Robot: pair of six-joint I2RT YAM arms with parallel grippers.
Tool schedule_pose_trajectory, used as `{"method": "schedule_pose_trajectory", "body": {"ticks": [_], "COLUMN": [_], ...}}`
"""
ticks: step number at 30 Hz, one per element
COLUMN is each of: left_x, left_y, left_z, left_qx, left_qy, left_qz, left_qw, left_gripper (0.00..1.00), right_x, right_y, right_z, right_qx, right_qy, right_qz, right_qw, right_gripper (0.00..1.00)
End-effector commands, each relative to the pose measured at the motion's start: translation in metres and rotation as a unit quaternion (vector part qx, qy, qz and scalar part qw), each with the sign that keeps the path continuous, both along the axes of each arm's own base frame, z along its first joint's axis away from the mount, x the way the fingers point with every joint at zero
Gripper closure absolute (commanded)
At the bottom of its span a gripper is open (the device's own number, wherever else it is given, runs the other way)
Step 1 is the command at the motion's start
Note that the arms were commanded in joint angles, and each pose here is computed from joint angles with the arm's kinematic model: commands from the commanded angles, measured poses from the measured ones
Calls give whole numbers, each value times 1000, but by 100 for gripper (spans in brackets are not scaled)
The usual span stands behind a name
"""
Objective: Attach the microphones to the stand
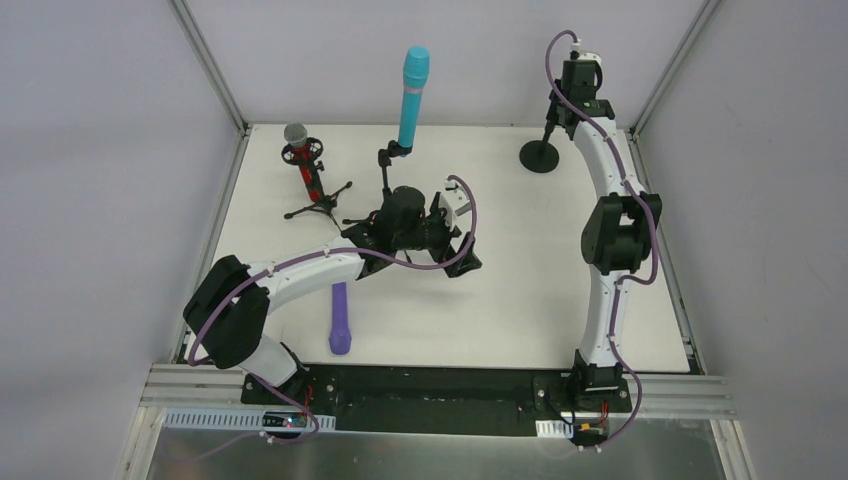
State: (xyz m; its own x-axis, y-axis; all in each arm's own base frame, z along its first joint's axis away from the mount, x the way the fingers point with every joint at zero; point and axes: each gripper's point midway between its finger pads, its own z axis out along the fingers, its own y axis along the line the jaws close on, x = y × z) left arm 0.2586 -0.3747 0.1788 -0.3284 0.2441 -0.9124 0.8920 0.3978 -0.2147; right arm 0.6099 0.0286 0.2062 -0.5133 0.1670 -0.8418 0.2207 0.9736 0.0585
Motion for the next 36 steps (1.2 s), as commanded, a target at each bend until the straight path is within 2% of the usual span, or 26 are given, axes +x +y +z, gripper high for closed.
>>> {"method": "schedule_pose_trajectory", "body": {"ticks": [1,9,11,17,24,29,36], "left_x": [2,9,10,14,26,28,33], "left_y": [-9,-2,0,5,18,23,33], "left_z": [26,27,27,30,37,45,55], "left_qx": [-23,-11,-6,-3,7,-6,-23], "left_qy": [-31,-48,-62,-82,-116,-132,-155], "left_qz": [-13,7,7,15,57,65,92], "left_qw": [999,999,998,997,992,989,983], "left_gripper": [1,1,1,1,1,1,1], "right_x": [-3,-35,-49,-95,-162,-214,-280], "right_y": [13,39,52,86,108,125,158], "right_z": [31,46,56,42,39,52,44], "right_qx": [-4,-66,-50,-16,12,48,66], "right_qy": [-33,-43,-56,-42,-34,-44,-17], "right_qz": [31,64,84,126,167,212,289], "right_qw": [999,995,994,991,985,975,955], "right_gripper": [100,100,100,100,100,100,100]}}
